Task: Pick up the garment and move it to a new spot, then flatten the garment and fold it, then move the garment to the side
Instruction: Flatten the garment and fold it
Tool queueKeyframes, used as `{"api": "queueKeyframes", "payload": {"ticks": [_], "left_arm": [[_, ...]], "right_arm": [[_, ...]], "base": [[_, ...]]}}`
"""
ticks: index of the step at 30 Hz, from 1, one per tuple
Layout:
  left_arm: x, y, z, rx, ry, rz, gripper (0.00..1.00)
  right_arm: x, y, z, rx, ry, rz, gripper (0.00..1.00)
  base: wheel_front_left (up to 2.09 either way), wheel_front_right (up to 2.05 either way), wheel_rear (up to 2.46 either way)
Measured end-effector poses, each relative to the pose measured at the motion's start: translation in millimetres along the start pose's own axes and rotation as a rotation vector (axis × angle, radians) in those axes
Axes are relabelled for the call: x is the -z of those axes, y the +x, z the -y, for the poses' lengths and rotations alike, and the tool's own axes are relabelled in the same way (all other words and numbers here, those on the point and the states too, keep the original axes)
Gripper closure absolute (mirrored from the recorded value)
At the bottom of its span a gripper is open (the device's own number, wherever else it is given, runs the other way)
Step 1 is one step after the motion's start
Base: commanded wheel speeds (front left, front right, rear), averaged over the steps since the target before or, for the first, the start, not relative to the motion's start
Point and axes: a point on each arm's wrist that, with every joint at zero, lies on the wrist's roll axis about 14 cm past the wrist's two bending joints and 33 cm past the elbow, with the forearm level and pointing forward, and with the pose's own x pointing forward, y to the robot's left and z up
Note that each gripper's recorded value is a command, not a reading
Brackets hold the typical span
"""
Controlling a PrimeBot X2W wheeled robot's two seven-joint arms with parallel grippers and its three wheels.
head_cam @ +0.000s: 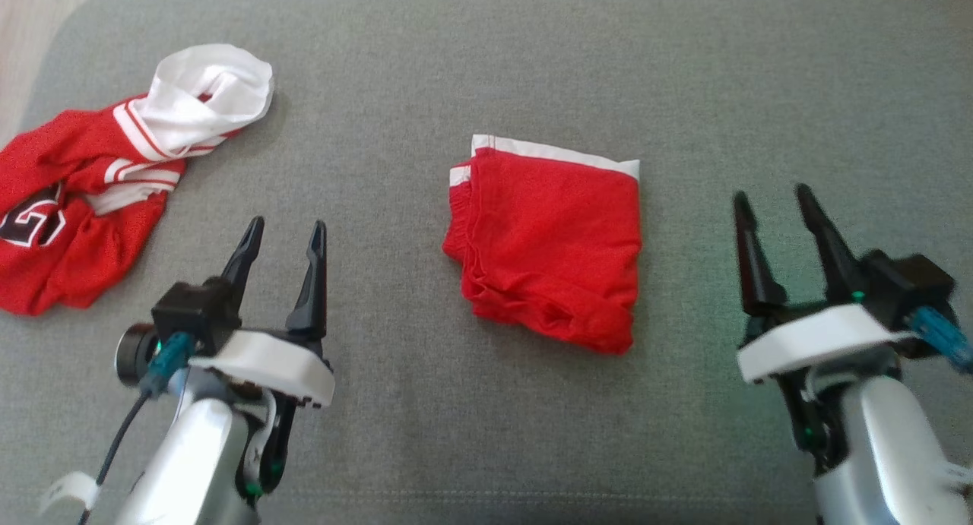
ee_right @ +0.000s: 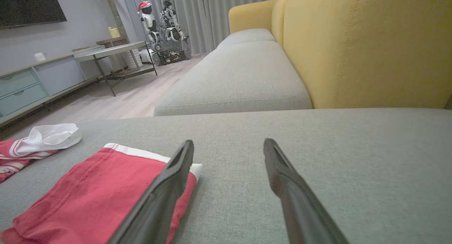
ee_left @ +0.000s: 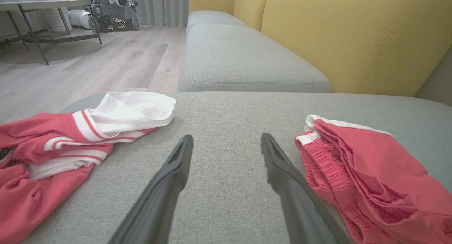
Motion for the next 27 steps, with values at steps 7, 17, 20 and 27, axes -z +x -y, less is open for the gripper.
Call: {"api": "queueKeyframes", "payload": {"ticks": [7, 17, 20, 27], "left_arm": [[-6.6, -17.6, -1.0, 0.000, 0.015, 0.006, 0.00], [-12.4, -46.9, -1.6, -0.007, 0.032, 0.006, 0.00], [-17.7, -53.4, -0.2, -0.008, 0.033, 0.016, 0.00], [-25.3, -66.2, -0.3, -0.016, 0.031, 0.035, 0.00]], "right_arm": [[-10.9, -25.0, 12.8, 0.056, -0.011, 0.013, 0.00], [-23.2, -54.8, 11.3, 0.072, -0.006, 0.044, 0.00], [-27.9, -63.3, 10.4, 0.074, -0.003, 0.056, 0.00], [-32.6, -80.4, 8.4, 0.079, -0.005, 0.067, 0.00]], "base": [[0.00, 0.00, 0.00], [0.00, 0.00, 0.00], [0.00, 0.00, 0.00], [0.00, 0.00, 0.00]]}}
